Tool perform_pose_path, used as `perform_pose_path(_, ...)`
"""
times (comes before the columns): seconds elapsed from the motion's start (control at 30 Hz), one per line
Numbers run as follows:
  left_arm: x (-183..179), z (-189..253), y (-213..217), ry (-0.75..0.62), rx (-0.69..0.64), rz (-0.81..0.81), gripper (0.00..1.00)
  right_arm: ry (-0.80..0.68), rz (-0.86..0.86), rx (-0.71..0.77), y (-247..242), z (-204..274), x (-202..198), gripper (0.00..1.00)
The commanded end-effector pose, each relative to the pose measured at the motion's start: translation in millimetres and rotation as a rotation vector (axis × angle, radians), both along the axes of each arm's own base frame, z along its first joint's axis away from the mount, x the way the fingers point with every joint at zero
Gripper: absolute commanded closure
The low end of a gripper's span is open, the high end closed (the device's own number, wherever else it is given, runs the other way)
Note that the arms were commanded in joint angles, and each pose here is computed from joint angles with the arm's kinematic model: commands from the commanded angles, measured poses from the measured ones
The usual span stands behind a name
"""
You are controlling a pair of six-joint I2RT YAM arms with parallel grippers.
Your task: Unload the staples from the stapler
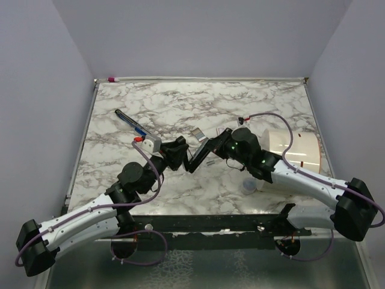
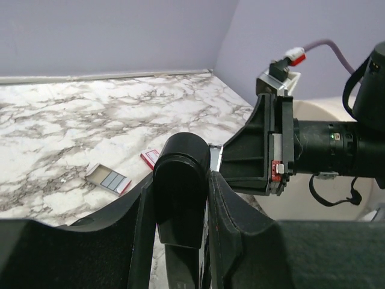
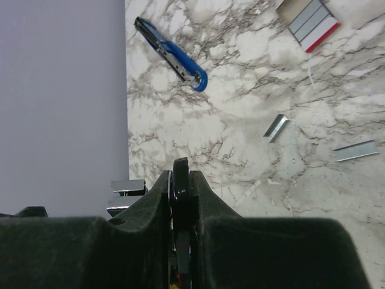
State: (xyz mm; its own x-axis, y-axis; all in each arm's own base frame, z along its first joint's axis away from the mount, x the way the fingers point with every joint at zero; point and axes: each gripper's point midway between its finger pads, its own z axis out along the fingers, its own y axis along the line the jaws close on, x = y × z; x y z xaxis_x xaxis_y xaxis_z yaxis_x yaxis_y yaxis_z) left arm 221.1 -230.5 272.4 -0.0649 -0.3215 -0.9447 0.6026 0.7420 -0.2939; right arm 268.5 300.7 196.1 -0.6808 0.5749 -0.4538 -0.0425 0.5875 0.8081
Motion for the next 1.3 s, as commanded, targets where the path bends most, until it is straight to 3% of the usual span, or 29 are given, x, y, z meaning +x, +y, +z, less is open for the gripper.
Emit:
perform_pose_path(0.0, 21, -10, 46, 0.070, -0.081, 0.264, 1.00, -0.037, -0.288, -0.041, -52, 8, 38, 0.99)
perform_pose_path(0.27, 20, -54, 66, 0.248, -0.113, 0.376, 1.00, -0.107, -0.332, -0.055, -66, 35, 65, 0.99)
perform_pose_path(0.8, 8, -154, 72, 0.618, -0.131, 0.508, 1.00, -0.217, -0.192, -0.044, -47, 54, 81, 0.99)
perform_pose_path(1.0, 4, -184, 71, 0.733, -0.107, 0.564, 1.00, -0.124, -0.153, -0.119, -39, 35, 83, 0.99)
perform_pose_path(1.27, -7, -215, 74, 0.846, -0.073, 0.612, 1.00, -0.123, -0.137, -0.124, -34, 33, 87, 0.99)
